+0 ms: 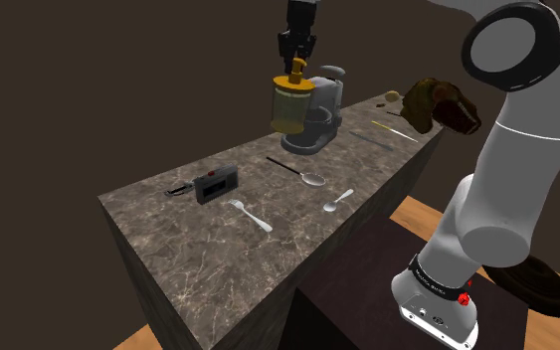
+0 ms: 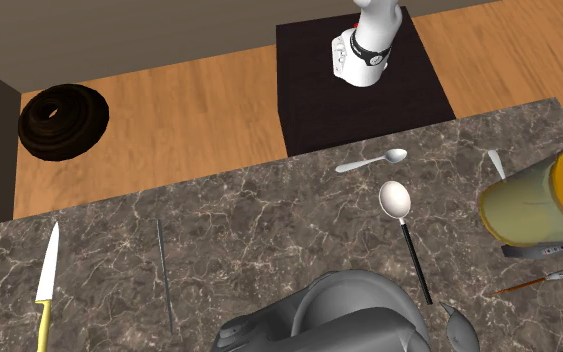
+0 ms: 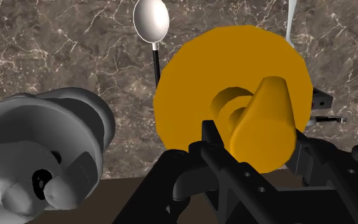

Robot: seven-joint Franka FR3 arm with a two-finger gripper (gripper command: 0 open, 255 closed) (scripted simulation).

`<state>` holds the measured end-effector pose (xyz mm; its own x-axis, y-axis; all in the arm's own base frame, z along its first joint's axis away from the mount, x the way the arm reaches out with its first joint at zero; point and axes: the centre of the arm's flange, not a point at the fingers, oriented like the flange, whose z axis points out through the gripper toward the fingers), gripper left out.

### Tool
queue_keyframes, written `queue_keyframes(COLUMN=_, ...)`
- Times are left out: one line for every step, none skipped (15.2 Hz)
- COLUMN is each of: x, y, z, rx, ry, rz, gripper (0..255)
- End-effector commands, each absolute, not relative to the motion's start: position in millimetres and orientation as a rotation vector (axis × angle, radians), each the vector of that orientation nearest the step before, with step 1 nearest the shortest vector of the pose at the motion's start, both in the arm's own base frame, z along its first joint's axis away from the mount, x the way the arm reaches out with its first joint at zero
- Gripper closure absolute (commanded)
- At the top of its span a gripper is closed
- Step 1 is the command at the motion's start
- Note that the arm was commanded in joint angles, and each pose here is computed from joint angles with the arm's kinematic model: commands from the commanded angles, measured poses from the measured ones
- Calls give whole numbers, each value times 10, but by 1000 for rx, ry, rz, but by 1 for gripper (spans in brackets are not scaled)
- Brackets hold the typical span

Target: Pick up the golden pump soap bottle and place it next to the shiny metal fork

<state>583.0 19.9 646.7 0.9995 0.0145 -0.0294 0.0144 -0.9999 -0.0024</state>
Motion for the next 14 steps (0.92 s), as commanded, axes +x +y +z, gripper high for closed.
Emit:
queue_keyframes(x=5832, y=203, z=6366, rx=-3139, ry=-23, rz=44, gripper=255)
queue_keyframes(x=5832, y=203, z=6313, rx=-3139, ry=-23, rz=44, gripper=255)
queue_keyframes(x=5832, y=203, z=6261, rx=-3139, ry=-23, rz=44, gripper=255)
queue_keyframes(x=5832, y=203, z=6208, rx=-3139, ry=-23, rz=44, gripper=255)
queue_keyframes(x=5832, y=203, z=6155, rx=-3139, ry=-23, rz=44, gripper=255)
queue_keyframes(x=5832, y=203, z=6102, rx=-3139, ry=-23, rz=44, gripper=255)
queue_keyframes(x=5832, y=203, z=6049, rx=-3139, ry=-23, rz=44, gripper=255)
queue_keyframes(x=5832, y=203, z=5997, rx=-3139, ry=-23, rz=44, gripper=255)
queue_keyframes(x=5832, y=203, z=5944, rx=-3139, ry=-23, rz=44, gripper=255)
queue_keyframes(x=5832, y=203, z=5891, rx=-3139, ry=-23, rz=44, gripper=255)
queue_keyframes(x=5832, y=203, z=5838, rx=-3139, ry=-23, rz=44, gripper=255)
queue_keyframes(x=5832, y=203, z=5785, rx=-3139, ry=-23, rz=44, gripper=255)
queue_keyframes(x=5832, y=203, z=5733, rx=-3139, ry=-23, rz=44, gripper=255)
queue_keyframes(x=5832, y=203, z=5680, rx=-3139, ry=-23, rz=44, gripper=255)
